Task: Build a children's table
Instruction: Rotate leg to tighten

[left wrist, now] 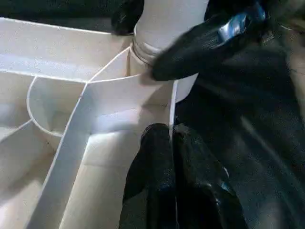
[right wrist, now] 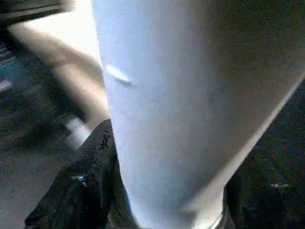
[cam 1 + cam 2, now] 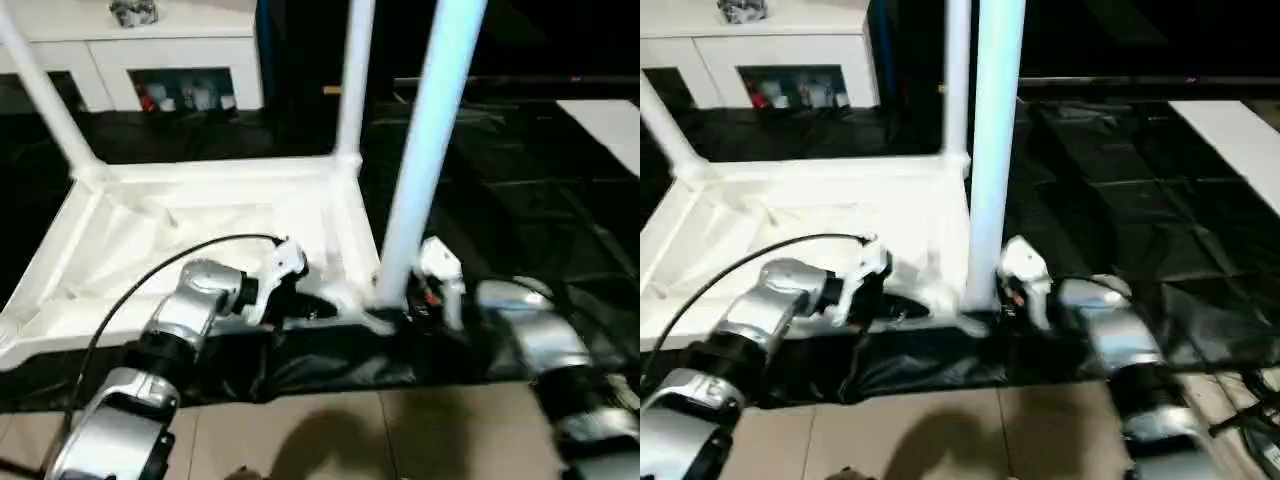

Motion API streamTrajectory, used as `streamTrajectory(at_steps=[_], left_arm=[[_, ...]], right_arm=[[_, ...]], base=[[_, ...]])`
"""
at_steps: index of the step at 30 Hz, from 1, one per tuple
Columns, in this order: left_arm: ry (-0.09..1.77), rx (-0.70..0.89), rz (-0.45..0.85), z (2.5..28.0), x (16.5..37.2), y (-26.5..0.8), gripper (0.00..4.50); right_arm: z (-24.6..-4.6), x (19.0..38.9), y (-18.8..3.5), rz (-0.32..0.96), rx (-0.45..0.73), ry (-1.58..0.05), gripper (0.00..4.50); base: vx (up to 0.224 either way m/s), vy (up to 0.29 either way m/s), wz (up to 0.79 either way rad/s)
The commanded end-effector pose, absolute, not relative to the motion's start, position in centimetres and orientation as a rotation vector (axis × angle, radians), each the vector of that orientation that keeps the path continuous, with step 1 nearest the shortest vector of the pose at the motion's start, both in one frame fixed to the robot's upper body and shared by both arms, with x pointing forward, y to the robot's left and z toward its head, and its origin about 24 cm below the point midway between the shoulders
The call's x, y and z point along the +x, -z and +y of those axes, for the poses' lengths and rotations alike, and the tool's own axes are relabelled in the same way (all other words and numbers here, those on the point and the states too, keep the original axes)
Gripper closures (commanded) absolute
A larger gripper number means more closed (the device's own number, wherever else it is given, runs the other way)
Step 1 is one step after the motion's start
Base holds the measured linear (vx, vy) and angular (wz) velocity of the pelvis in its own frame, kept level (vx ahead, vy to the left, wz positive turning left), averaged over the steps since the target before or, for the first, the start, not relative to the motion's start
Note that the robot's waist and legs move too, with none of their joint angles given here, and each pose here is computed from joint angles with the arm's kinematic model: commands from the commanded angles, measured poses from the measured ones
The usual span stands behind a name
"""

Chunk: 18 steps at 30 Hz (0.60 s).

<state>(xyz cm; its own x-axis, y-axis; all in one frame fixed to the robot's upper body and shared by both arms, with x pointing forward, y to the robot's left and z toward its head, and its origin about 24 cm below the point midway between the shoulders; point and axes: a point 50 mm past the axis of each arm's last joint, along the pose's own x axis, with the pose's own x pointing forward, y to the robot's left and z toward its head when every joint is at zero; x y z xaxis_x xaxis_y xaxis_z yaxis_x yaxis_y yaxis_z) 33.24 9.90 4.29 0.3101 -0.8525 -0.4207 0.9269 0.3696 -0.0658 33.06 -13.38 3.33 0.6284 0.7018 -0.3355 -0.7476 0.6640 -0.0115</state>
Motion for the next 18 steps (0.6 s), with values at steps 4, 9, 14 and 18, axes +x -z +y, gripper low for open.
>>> streamTrajectory(at_steps=[4, 9, 14, 18], left_arm=[[1.108, 0.161, 0.303, 4.8, 34.4, -6.6, 4.50], [1.097, 0.176, 0.285, 3.7, 34.3, -6.6, 4.50], [1.154, 0.194, 0.269, 4.5, 34.1, -6.5, 4.50], [1.208, 0.211, 0.266, 5.3, 33.8, -6.5, 4.50]], right_arm=[[-8.6, 32.8, -1.4, 0.384, -0.126, -0.773, 1.84], [-6.9, 33.0, -1.7, 0.345, -0.113, -0.789, 1.28], [-7.5, 33.1, -2.3, 0.316, -0.101, -0.832, 0.74], [-8.4, 32.8, -2.5, 0.301, -0.143, -0.898, 0.67]], base=[[0.000, 0.000, 0.00], [0.000, 0.000, 0.00], [0.000, 0.000, 0.00], [0.000, 0.000, 0.00]])
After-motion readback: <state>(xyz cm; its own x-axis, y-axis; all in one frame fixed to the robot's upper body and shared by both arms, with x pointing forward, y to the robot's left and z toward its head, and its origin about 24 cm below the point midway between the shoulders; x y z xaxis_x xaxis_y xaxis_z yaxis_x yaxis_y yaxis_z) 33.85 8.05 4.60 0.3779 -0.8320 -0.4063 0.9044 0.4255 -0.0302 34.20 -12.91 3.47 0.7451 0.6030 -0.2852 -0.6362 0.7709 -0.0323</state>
